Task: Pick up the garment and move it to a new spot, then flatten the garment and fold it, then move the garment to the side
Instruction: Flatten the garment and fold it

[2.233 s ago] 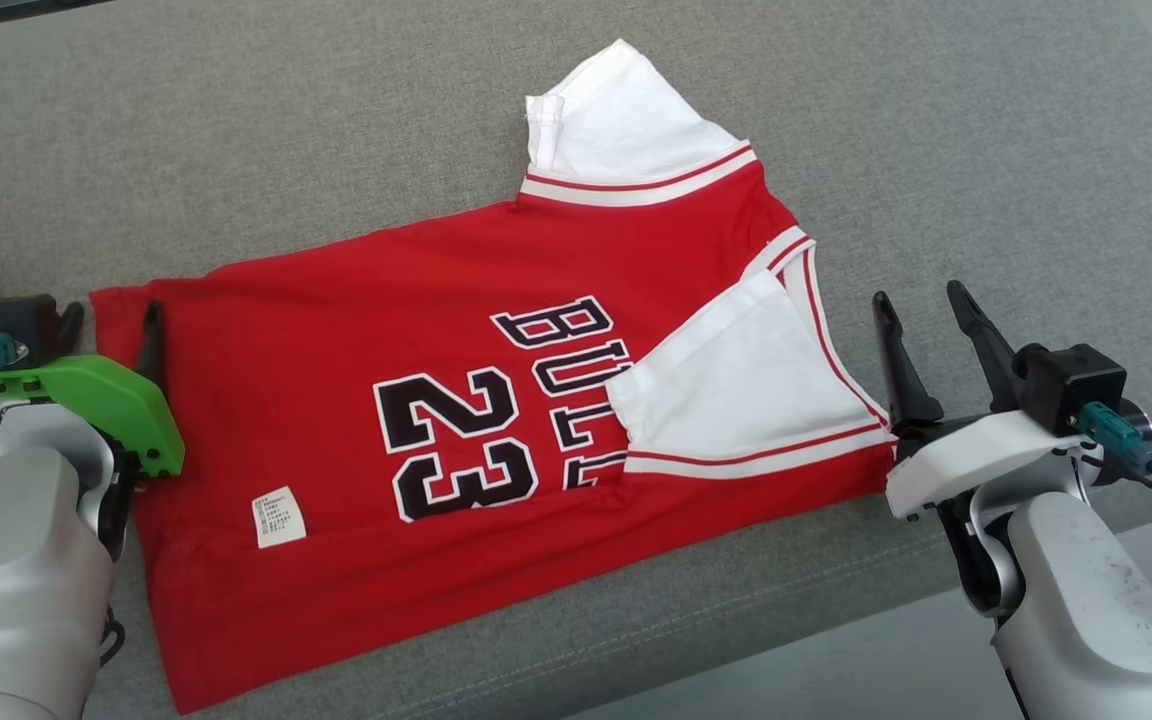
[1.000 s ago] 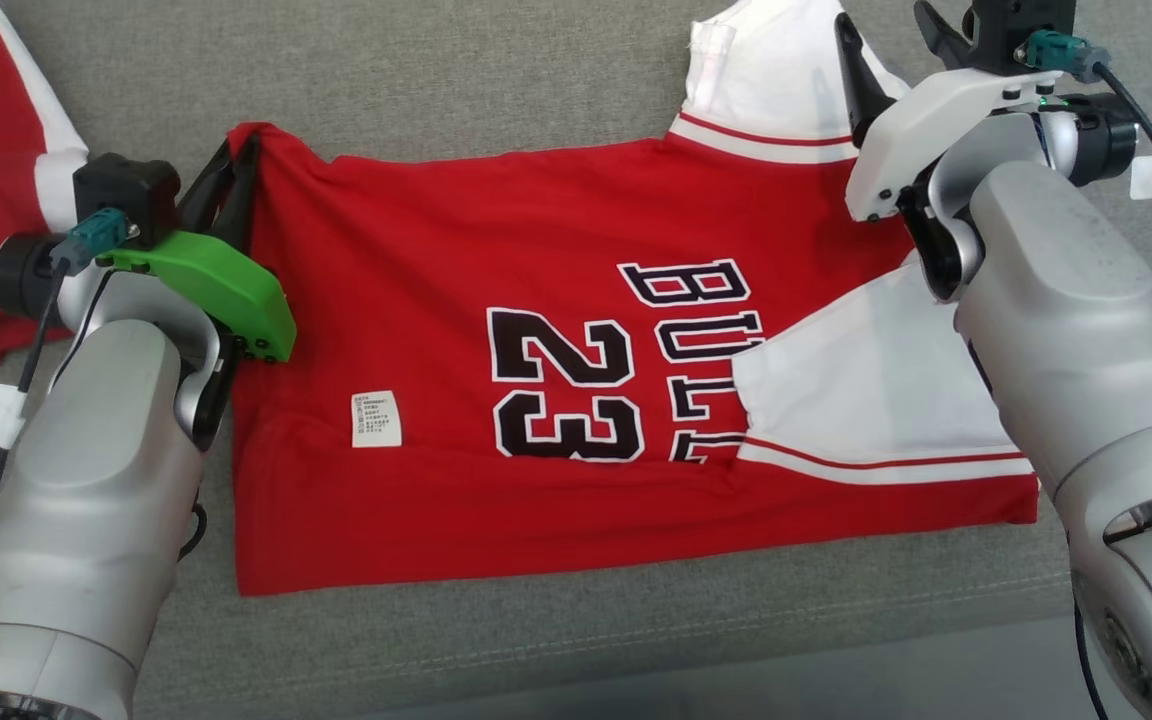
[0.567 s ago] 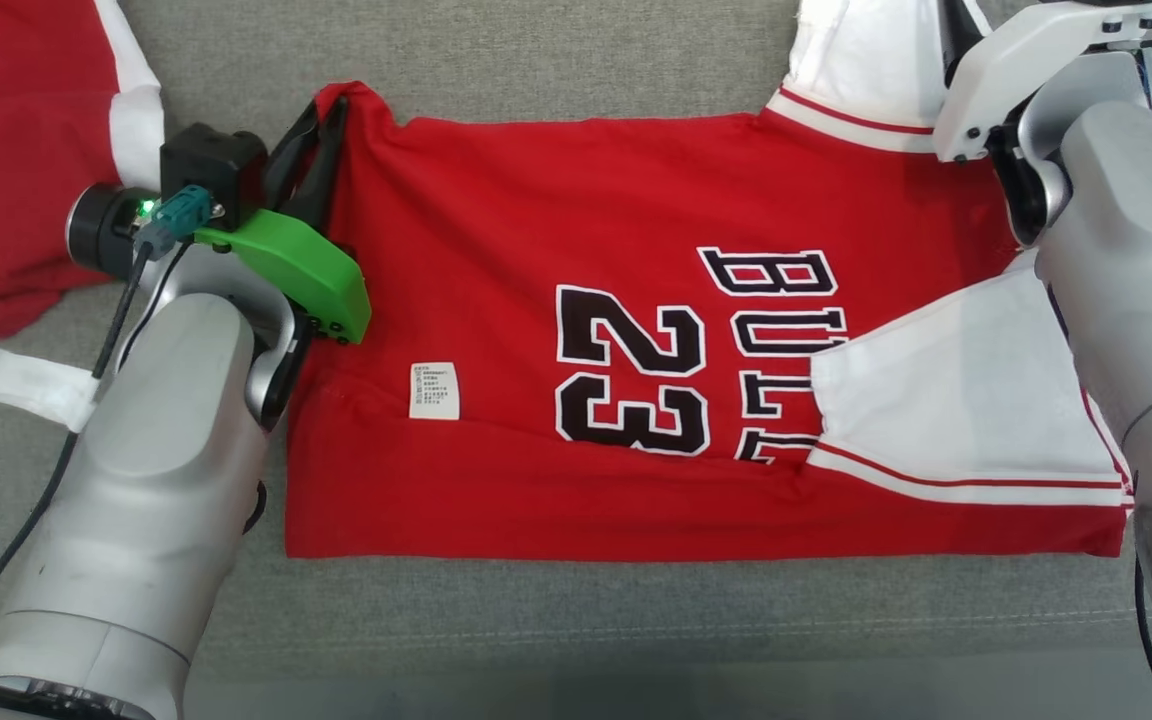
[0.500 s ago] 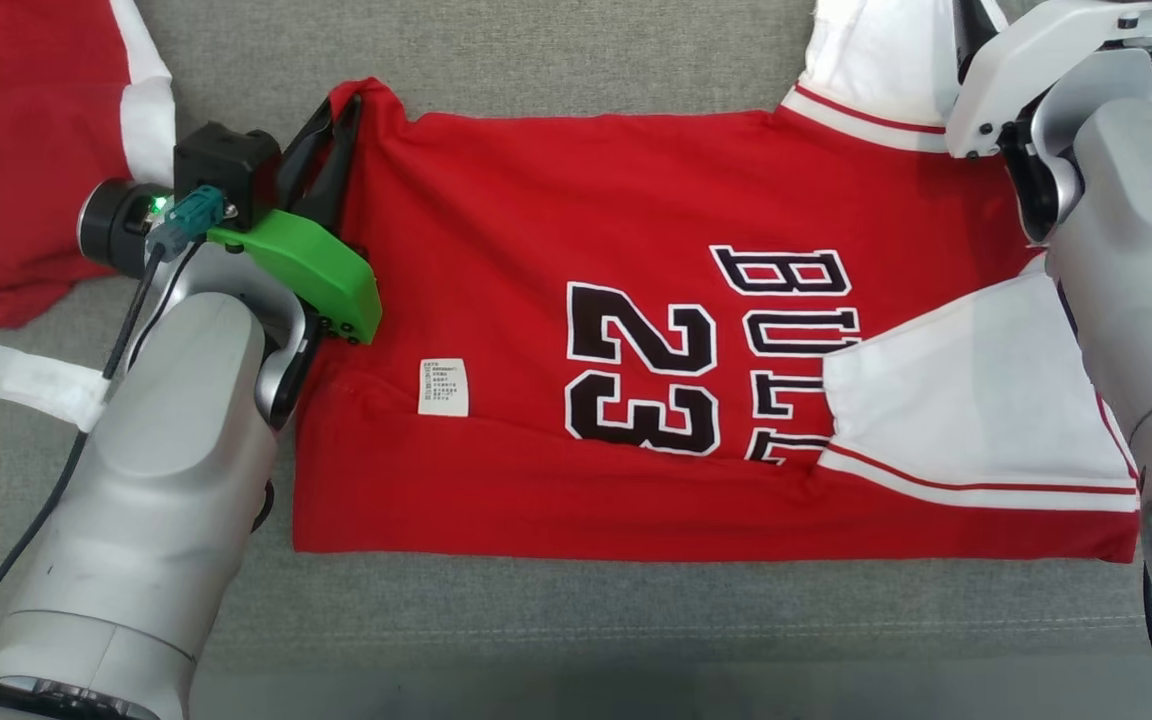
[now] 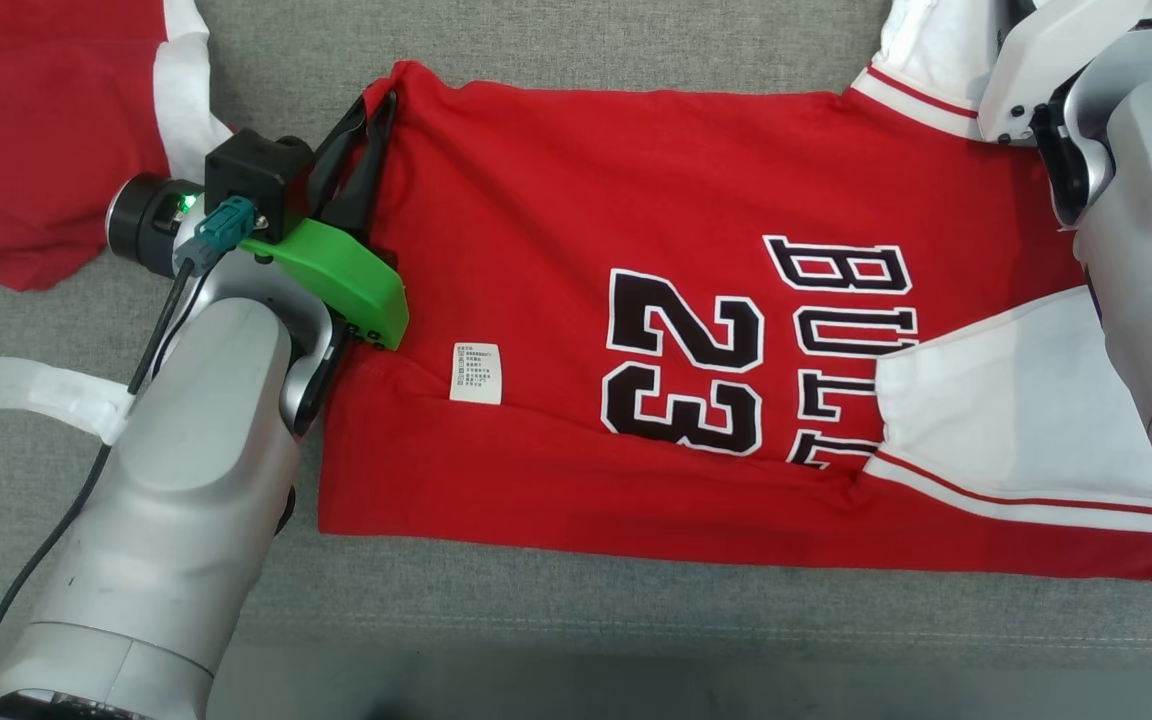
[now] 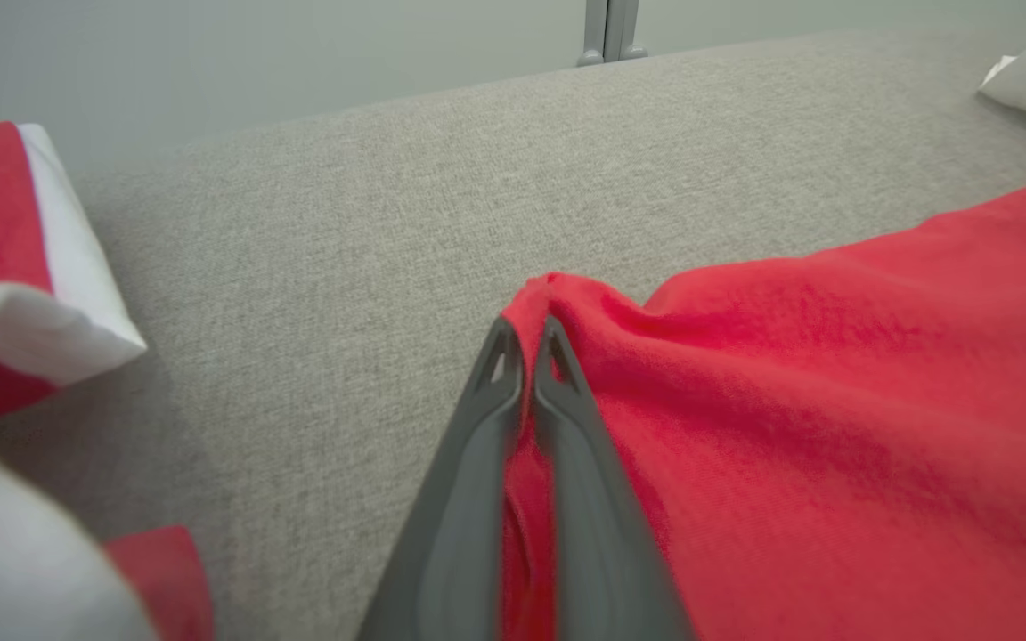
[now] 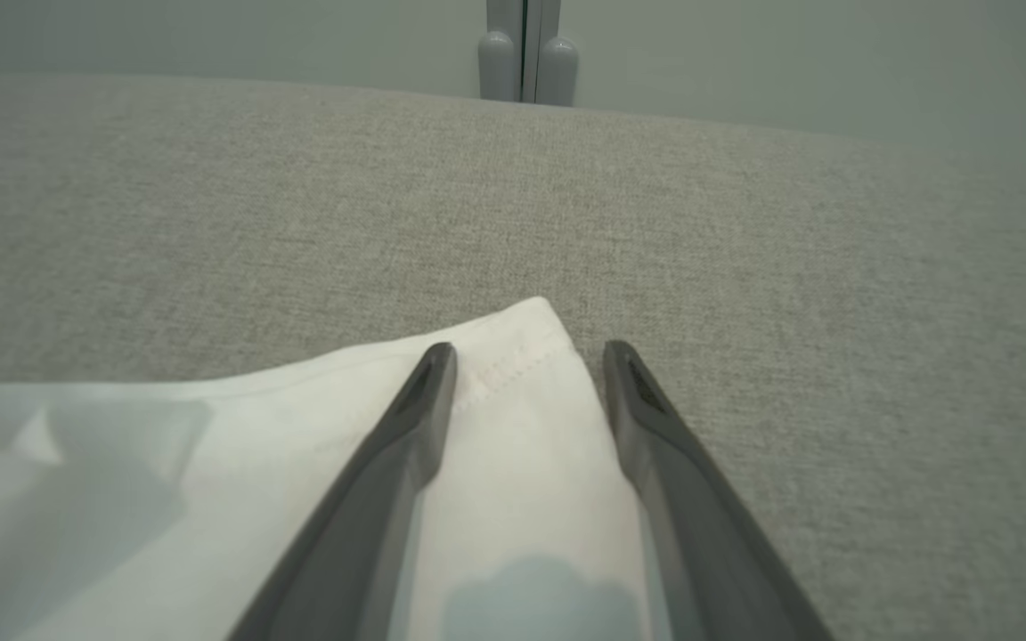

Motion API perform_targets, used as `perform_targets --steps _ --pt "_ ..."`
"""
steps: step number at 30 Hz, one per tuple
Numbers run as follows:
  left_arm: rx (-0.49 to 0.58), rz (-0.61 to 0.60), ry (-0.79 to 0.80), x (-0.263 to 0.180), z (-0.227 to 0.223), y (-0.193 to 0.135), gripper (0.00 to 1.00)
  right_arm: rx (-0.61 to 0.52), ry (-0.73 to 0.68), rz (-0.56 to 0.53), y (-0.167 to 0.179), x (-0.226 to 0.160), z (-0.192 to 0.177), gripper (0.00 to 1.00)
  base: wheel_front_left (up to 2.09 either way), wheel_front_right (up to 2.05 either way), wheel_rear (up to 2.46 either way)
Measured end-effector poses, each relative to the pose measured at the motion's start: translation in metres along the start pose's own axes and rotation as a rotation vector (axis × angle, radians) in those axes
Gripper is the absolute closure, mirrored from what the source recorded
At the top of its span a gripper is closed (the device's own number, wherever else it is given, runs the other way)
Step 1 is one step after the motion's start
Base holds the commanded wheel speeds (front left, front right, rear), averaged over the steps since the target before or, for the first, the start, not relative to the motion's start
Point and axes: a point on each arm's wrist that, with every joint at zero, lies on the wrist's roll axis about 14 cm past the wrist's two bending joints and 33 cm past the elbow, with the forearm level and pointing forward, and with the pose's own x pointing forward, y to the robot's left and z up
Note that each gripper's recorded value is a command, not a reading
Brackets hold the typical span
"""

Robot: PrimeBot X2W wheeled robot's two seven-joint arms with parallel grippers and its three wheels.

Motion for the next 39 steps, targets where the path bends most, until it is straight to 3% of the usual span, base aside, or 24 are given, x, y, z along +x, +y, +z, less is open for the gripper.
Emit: perform_targets --steps 1,9,22,31,39 --pt "0.000 0.000 -0.003 0.000 0.001 0.000 1.00 -0.005 0.000 0.000 0.000 0.000 0.000 1.00 0.00 0.00 0.00" --pt "-0.014 0.010 -0.032 0.002 0.009 0.002 1.00 -0.026 -0.037 -0.006 0.000 -0.004 0.007 1.00 0.00 0.00 0.00" --pt "-0.044 0.045 -0.068 -0.008 0.024 0.009 1.00 -0.021 -0.182 -0.070 -0.028 -0.036 0.049 1.00 0.00 0.00 0.00" --pt "-0.055 0.048 -0.091 -0.020 0.033 0.005 1.00 0.023 -0.292 -0.034 -0.018 -0.064 0.072 1.00 0.00 0.00 0.00" --pt "-0.082 0.018 -0.103 -0.033 0.033 -0.008 1.00 0.083 -0.327 0.024 -0.013 -0.091 0.065 1.00 0.00 0.00 0.00"
